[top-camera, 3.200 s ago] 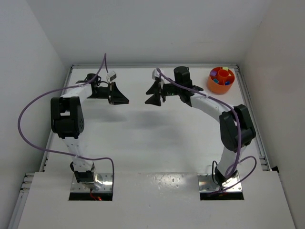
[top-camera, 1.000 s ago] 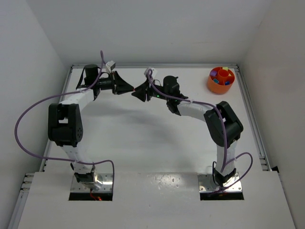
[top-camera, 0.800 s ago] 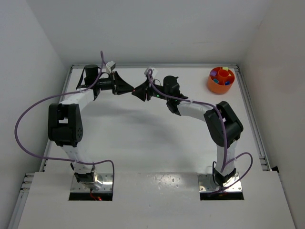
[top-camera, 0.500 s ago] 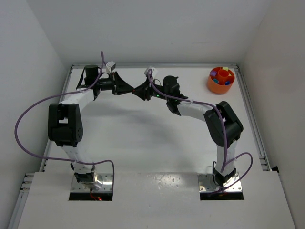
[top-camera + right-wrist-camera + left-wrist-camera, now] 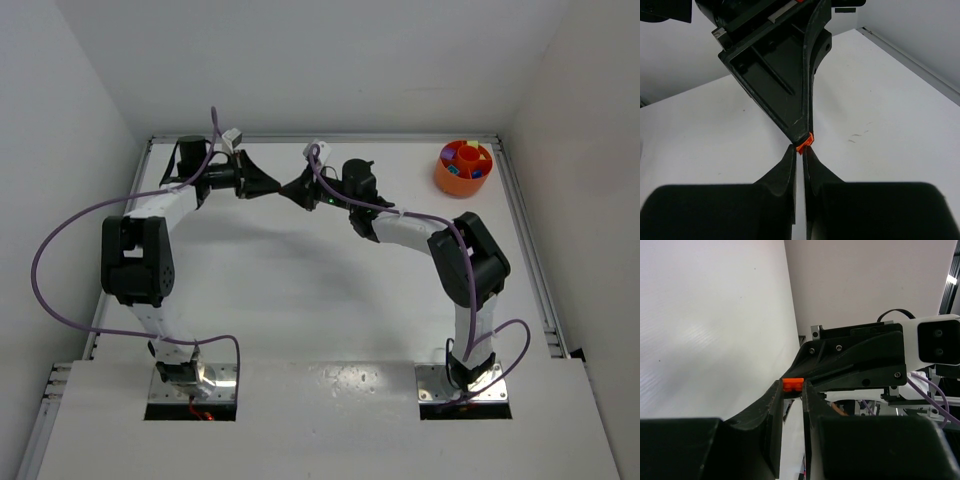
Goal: Sort the legos into containers by color
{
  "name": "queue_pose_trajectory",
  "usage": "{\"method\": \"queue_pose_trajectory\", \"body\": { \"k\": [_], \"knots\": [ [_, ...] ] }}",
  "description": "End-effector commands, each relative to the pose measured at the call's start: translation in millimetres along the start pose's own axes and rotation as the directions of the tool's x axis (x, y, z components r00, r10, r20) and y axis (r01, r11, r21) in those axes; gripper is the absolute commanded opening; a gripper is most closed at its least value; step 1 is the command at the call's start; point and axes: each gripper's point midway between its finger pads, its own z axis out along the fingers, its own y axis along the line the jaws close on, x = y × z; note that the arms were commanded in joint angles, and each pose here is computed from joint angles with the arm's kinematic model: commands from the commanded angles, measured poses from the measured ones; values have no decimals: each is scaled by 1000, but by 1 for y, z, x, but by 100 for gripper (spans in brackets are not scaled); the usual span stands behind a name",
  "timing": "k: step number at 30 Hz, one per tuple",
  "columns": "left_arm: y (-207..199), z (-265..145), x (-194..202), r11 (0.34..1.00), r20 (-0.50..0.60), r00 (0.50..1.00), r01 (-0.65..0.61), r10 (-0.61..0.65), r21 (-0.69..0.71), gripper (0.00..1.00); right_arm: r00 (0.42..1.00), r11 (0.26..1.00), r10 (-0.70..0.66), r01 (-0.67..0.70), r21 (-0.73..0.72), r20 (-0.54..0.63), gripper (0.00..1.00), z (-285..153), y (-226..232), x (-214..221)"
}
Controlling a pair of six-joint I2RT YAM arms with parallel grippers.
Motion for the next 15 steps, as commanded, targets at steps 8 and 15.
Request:
{"method": "queue_pose_trajectory", "body": {
  "k": [8, 15],
  "knots": [
    [-6, 6, 0, 999, -24, 999, -40, 40, 18, 53, 991, 998, -66, 63, 32, 118, 0, -2, -2, -49],
    [-2, -10, -12, 996, 39, 996, -74, 76, -39, 100, 993, 992, -99, 93, 82, 72, 0, -23, -9, -43]
  ]
}}
